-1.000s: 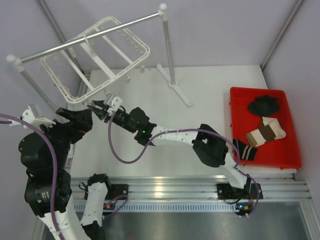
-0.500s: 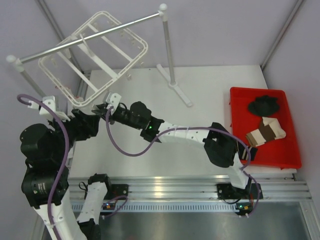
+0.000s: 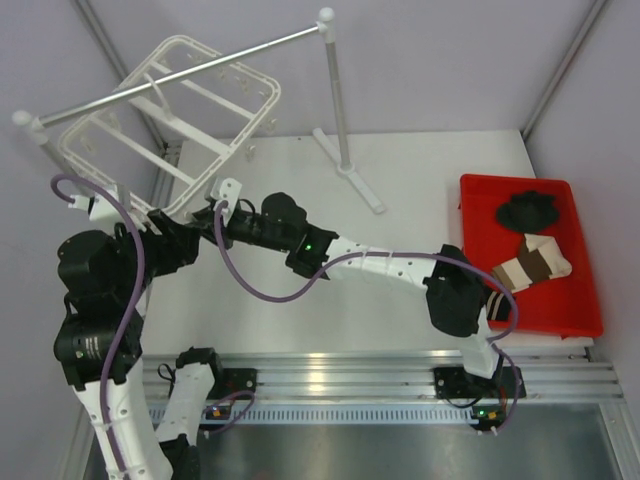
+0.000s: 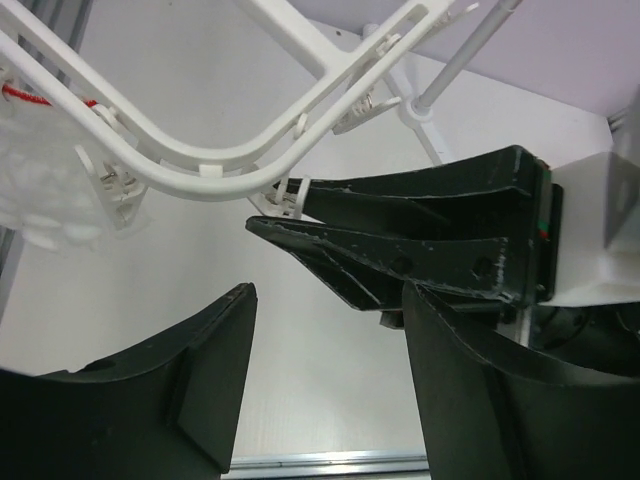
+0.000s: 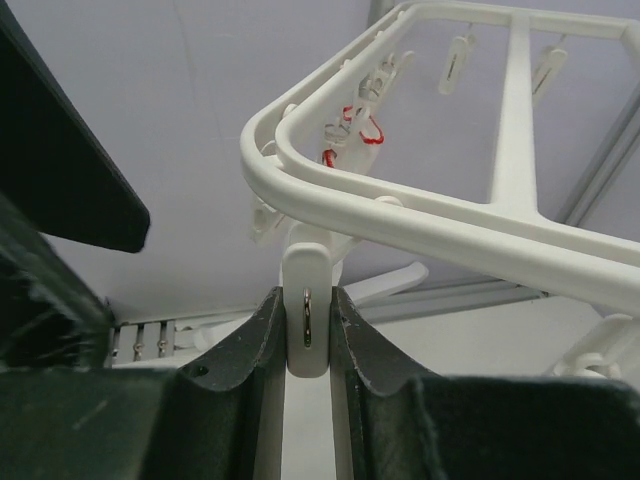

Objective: Clip the socks to the hanger
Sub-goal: Open the clamp at the hanger.

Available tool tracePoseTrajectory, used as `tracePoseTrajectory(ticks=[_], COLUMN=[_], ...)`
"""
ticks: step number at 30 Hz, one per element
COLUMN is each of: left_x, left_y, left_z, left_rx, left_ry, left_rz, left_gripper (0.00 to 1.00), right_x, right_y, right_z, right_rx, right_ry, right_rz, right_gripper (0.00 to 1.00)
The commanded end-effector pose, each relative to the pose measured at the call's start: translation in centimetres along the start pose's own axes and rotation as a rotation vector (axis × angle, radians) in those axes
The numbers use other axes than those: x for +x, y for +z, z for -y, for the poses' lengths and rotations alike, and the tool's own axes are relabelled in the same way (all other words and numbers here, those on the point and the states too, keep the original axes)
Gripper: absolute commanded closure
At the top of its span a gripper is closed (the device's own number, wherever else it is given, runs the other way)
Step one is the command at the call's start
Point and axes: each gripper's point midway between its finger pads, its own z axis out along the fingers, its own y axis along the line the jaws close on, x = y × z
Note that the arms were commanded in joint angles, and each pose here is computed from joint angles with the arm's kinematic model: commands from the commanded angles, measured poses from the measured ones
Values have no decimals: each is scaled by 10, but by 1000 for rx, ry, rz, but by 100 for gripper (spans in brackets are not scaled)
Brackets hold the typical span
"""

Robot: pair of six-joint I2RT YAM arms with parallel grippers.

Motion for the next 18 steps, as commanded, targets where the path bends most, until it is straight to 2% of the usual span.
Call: tracePoseTrajectory(ticks=[1,2,4,7,18], left_x=[-9,-6,-22,-27,-25], left_y=[9,13,8,10,32], left_z=[-6,-8,-2,-1,-5], left_rx=[-29,-31,-3,9,11], left_ry=[-57,-68,-68,-91,-143], left_rz=[59,65,161,200,186], left_gripper=[35,36,37,39,40], right_x=[-56,-57,-58,-59,-61], right_y=[-8,-8,-9,-10,-15], right_z=[0,1,1,1,9], right_rx=[-29,-28,-31,-34,-29], right_ry=[11,13,15,15,20], right_rz=[80,82,83,83,91], right_gripper=[100,100,100,100,100])
